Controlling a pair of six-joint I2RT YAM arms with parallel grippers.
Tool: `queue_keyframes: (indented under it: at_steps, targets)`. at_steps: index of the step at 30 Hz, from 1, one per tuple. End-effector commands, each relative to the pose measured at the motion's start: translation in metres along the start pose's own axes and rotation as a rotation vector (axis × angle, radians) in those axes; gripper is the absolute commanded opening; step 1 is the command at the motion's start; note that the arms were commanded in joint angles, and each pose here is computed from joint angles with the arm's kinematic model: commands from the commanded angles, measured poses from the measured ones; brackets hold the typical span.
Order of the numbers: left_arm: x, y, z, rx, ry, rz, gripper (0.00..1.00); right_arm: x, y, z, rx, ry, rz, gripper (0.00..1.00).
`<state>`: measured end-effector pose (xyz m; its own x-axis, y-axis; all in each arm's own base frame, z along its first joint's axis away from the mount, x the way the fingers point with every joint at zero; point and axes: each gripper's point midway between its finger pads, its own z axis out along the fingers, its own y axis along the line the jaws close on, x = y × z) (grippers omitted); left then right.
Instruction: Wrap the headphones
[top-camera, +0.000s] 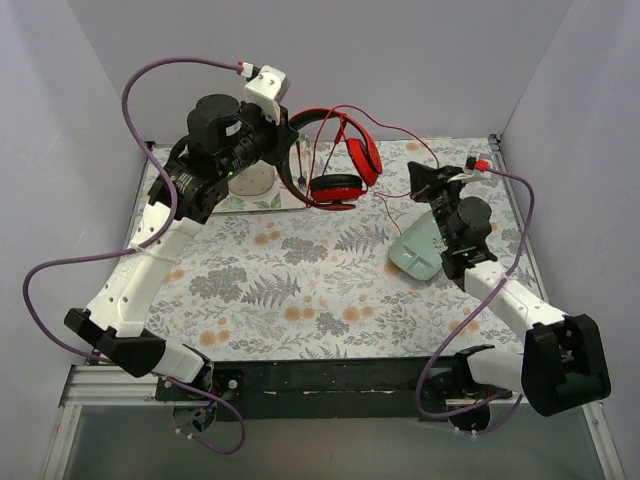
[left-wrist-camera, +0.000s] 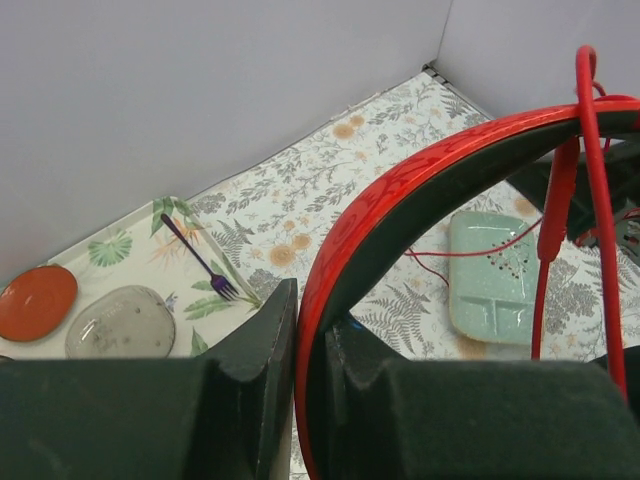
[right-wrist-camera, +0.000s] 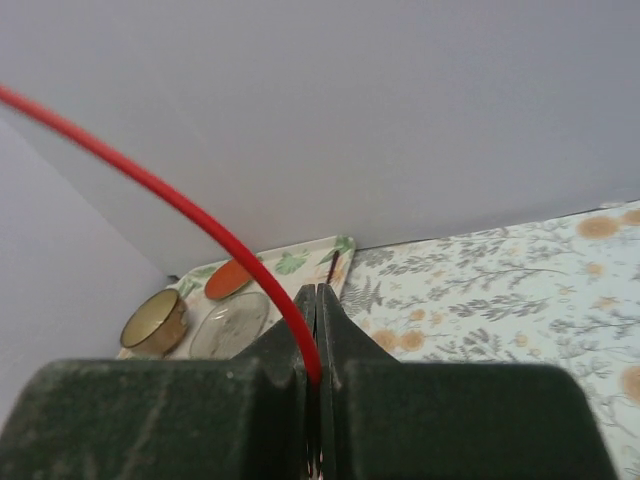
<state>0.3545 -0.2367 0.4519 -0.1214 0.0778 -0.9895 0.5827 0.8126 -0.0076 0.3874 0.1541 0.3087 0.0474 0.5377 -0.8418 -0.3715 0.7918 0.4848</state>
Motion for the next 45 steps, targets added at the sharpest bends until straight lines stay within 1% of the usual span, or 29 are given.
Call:
queue_keyframes:
  at_steps: [1,3,4,5,6,7,8,10,11,12,15,20,22,26,29,30,31,33,35,36,38,39,41,42,44,45]
  targets:
    - [-0.022,-0.011,-0.032,0.06,-0.076,0.055,0.0,-0.045,-0.024,0.006,0.067,-0.081,-0.049,0.01]
    - [0.002,-0.013,-0.027,0.083,-0.005,0.082,0.0,-0.055,-0.025,0.01,0.067,-0.068,-0.09,0.01]
    - [0.019,-0.022,-0.028,0.144,0.052,0.099,0.0,-0.069,-0.023,0.016,0.074,-0.062,-0.143,0.01]
    - [0.038,-0.026,-0.026,0.182,0.1,0.127,0.0,-0.074,-0.022,0.019,0.074,-0.052,-0.177,0.01]
    - [0.048,-0.03,-0.028,0.213,0.126,0.14,0.0,-0.081,-0.02,0.023,0.073,-0.048,-0.205,0.01]
    - [0.061,-0.036,-0.032,0.251,0.163,0.145,0.0,-0.08,-0.028,0.023,0.1,-0.015,-0.255,0.01]
    - [0.072,-0.043,-0.034,0.307,0.183,0.168,0.0,-0.095,-0.023,0.027,0.094,-0.034,-0.276,0.01]
    - [0.098,-0.053,-0.043,0.379,0.237,0.169,0.0,-0.099,-0.034,0.027,0.119,-0.008,-0.311,0.01]
    - [0.102,-0.062,-0.049,0.439,0.234,0.174,0.0,-0.109,-0.033,0.028,0.119,-0.016,-0.321,0.01]
    - [0.115,-0.067,-0.055,0.467,0.259,0.164,0.0,-0.11,-0.034,0.029,0.113,-0.009,-0.331,0.01]
    - [0.125,-0.074,-0.063,0.513,0.274,0.154,0.0,-0.116,-0.044,0.027,0.144,0.01,-0.364,0.01]
    - [0.15,-0.067,-0.063,0.483,0.334,0.161,0.0,-0.131,-0.06,0.018,0.195,-0.004,-0.39,0.01]
    - [0.159,-0.066,-0.063,0.48,0.351,0.166,0.0,-0.136,-0.062,0.015,0.184,-0.002,-0.398,0.01]
    - [0.158,-0.067,-0.066,0.486,0.348,0.164,0.0,-0.137,-0.074,0.014,0.194,0.018,-0.402,0.01]
    - [0.143,-0.072,-0.068,0.489,0.317,0.116,0.0,-0.125,-0.077,0.016,0.156,0.066,-0.389,0.01]
    - [0.135,-0.075,-0.068,0.496,0.3,0.095,0.0,-0.112,-0.073,0.019,0.1,0.108,-0.376,0.01]
    - [0.124,-0.08,-0.07,0.507,0.284,0.044,0.0,-0.105,-0.071,0.021,0.073,0.13,-0.366,0.01]
    - [0.083,-0.085,-0.073,0.514,0.174,0.023,0.0,-0.083,-0.068,0.025,0.007,0.196,-0.329,0.01]
    - [0.052,-0.086,-0.077,0.493,0.103,-0.027,0.0,-0.064,-0.069,0.027,-0.008,0.242,-0.297,0.01]
    - [0.019,-0.085,-0.08,0.482,0.03,-0.026,0.0,-0.05,-0.073,0.028,-0.009,0.272,-0.285,0.01]
    - [-0.012,-0.078,-0.08,0.419,-0.014,-0.076,0.0,-0.025,-0.057,0.034,-0.062,0.3,-0.28,0.01]
    - [-0.041,-0.076,-0.088,0.398,-0.063,-0.08,0.0,0.0,-0.048,0.04,-0.094,0.344,-0.27,0.01]
    - [-0.056,-0.067,-0.079,0.342,-0.087,-0.113,0.0,0.021,-0.036,0.048,-0.122,0.382,-0.264,0.01]
    - [-0.071,-0.065,-0.08,0.325,-0.135,-0.129,0.0,0.046,-0.025,0.051,-0.157,0.429,-0.246,0.01]
    - [-0.083,-0.059,-0.081,0.287,-0.183,-0.151,0.0,0.068,-0.009,0.055,-0.198,0.468,-0.23,0.01]
    - [-0.091,-0.051,-0.079,0.243,-0.214,-0.167,0.0,0.091,0.006,0.056,-0.233,0.508,-0.215,0.01]
